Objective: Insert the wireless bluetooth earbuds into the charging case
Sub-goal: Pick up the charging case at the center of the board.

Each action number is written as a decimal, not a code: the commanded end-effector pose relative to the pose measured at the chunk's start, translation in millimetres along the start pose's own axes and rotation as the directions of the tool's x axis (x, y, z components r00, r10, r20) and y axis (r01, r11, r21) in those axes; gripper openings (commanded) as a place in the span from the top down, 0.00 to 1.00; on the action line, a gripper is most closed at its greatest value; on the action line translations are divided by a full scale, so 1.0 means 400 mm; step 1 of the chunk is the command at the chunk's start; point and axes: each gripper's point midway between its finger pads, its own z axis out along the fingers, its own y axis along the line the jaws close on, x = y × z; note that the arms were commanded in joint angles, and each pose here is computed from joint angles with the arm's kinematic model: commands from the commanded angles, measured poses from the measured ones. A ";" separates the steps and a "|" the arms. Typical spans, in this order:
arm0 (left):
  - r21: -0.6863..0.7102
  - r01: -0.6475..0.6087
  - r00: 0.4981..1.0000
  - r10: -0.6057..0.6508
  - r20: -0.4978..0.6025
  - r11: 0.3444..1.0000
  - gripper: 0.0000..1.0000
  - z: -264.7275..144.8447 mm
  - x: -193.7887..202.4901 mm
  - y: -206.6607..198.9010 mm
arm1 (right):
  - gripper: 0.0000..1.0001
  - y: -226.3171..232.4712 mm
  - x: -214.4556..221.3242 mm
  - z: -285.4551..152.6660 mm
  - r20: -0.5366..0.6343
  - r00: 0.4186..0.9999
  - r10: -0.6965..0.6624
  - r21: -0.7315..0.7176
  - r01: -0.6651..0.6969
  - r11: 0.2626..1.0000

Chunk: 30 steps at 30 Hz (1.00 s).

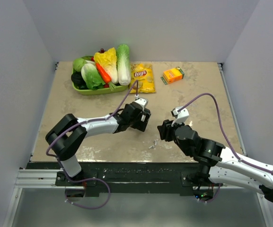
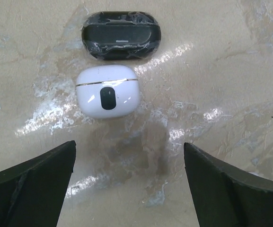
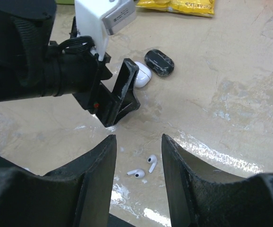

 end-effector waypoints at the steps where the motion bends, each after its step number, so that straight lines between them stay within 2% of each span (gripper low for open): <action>1: 0.009 -0.007 1.000 0.007 0.012 1.000 0.00 0.024 -0.054 0.009 | 0.53 0.016 -0.056 -0.008 0.043 0.998 0.034 -0.011 -0.034 0.999; 5: 0.027 -0.005 1.000 0.006 -0.008 1.000 0.00 0.047 -0.061 0.010 | 0.53 0.013 -0.059 -0.010 0.046 0.998 0.033 -0.007 -0.032 0.999; 16: -0.029 -0.017 0.998 0.015 -0.056 0.999 0.01 0.098 -0.030 0.055 | 0.53 0.014 -0.058 -0.004 0.045 0.999 0.022 0.001 -0.023 1.000; 24: -0.033 -0.029 0.998 0.027 -0.061 0.999 0.16 0.118 -0.027 0.055 | 0.53 0.015 -0.051 0.002 0.041 0.999 0.022 0.003 -0.022 1.000; 30: -0.052 -0.028 0.997 0.024 -0.071 0.998 0.21 0.136 -0.025 0.060 | 0.53 0.011 -0.048 0.000 0.040 0.999 0.024 0.005 -0.025 1.000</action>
